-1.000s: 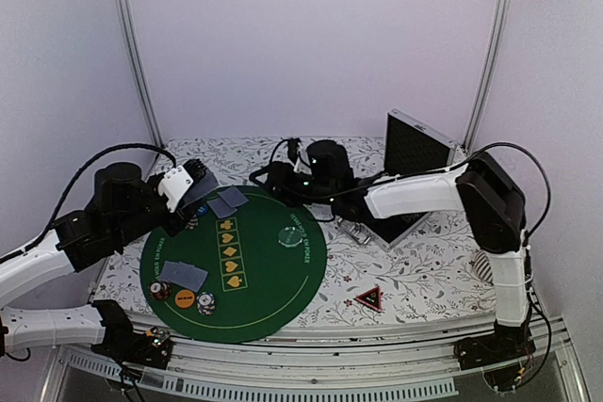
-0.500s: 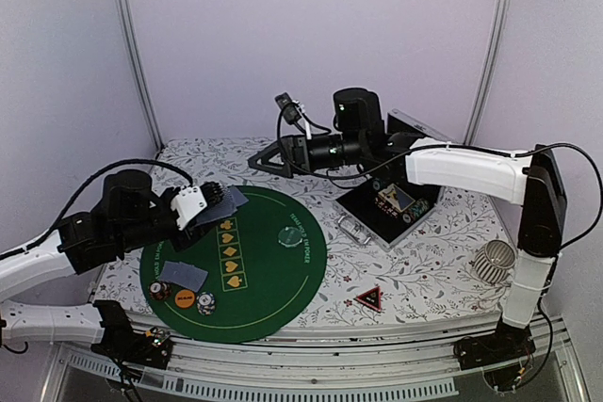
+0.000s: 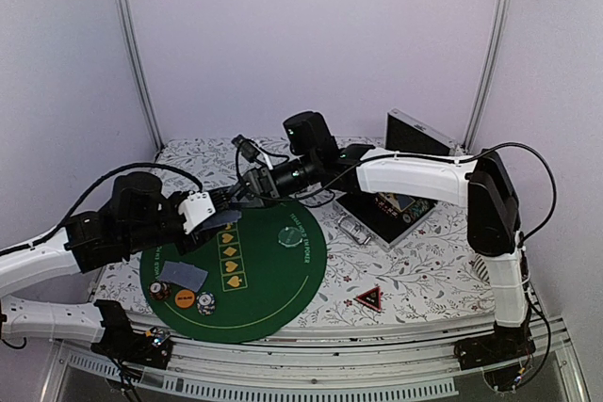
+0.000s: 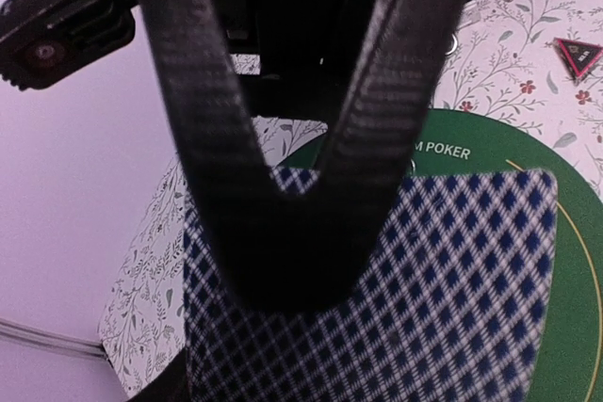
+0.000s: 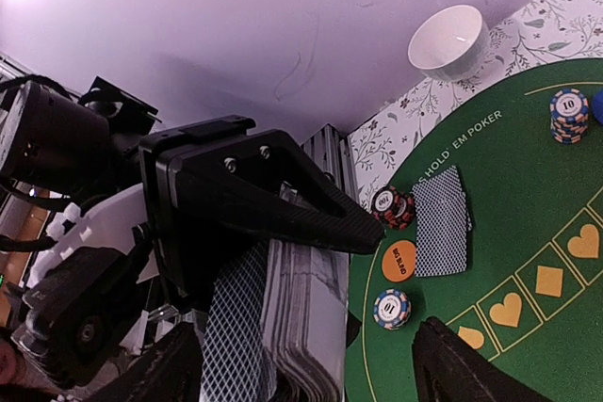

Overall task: Distribute texas hold em gaming equipment
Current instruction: Pass from the left arm to the right, then pass from the right arm to the left

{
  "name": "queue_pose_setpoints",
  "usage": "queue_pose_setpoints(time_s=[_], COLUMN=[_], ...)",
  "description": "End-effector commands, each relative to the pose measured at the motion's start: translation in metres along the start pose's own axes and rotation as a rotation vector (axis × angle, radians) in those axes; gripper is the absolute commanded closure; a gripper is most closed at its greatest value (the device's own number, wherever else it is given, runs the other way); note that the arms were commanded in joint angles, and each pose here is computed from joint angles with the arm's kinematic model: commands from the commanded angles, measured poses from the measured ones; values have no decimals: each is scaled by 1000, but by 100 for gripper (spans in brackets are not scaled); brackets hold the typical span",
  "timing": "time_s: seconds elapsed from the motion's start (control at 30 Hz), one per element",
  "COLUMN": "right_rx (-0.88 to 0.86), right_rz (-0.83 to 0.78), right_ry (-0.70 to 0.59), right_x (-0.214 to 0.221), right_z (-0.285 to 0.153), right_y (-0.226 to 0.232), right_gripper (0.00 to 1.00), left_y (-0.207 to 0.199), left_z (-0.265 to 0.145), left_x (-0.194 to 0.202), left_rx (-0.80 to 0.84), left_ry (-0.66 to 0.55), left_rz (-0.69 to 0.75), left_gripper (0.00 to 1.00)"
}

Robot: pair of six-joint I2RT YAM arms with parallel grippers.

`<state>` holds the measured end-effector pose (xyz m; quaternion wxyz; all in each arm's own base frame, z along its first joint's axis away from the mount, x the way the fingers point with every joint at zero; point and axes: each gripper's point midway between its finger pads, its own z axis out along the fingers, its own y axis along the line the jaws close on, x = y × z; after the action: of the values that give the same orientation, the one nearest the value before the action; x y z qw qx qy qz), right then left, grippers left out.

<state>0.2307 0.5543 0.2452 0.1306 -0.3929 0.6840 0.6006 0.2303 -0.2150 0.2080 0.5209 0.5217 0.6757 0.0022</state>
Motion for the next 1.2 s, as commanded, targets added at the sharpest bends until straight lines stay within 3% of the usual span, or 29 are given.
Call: queue_pose_setpoints(time_s=[0.0,0.33,0.43,0.53,0.73,0.9,1.17], right_rx=[-92,-143,-139,-150,-162,-165,-151], right_rz=[27,43,33,23,-3,-7,-11], right_ry=[68,101,95,97,110,125,127], right_x=[10,16,14,13,17,21,23], right_z=[15,18,16,14,12,14,13], right_y=[8,15,18,23,35,39,39], right_gripper=[28,84,97,97,97,98,95], left_y=[5,3,-5,-9,-2,-6,-7], left_z=[-6,-5,-5,-4,1,7,-1], left_x=[-13,-12,-15,-12,-1,3,-8], left_rx=[-16,-7,39,58,6,27,44], left_ry=[-41,-39,-57,-50,10,37,-24], left_rz=[9,-2,-19,-34,-29,-34,-47], left_gripper=[49,49,33,19,18,25,43])
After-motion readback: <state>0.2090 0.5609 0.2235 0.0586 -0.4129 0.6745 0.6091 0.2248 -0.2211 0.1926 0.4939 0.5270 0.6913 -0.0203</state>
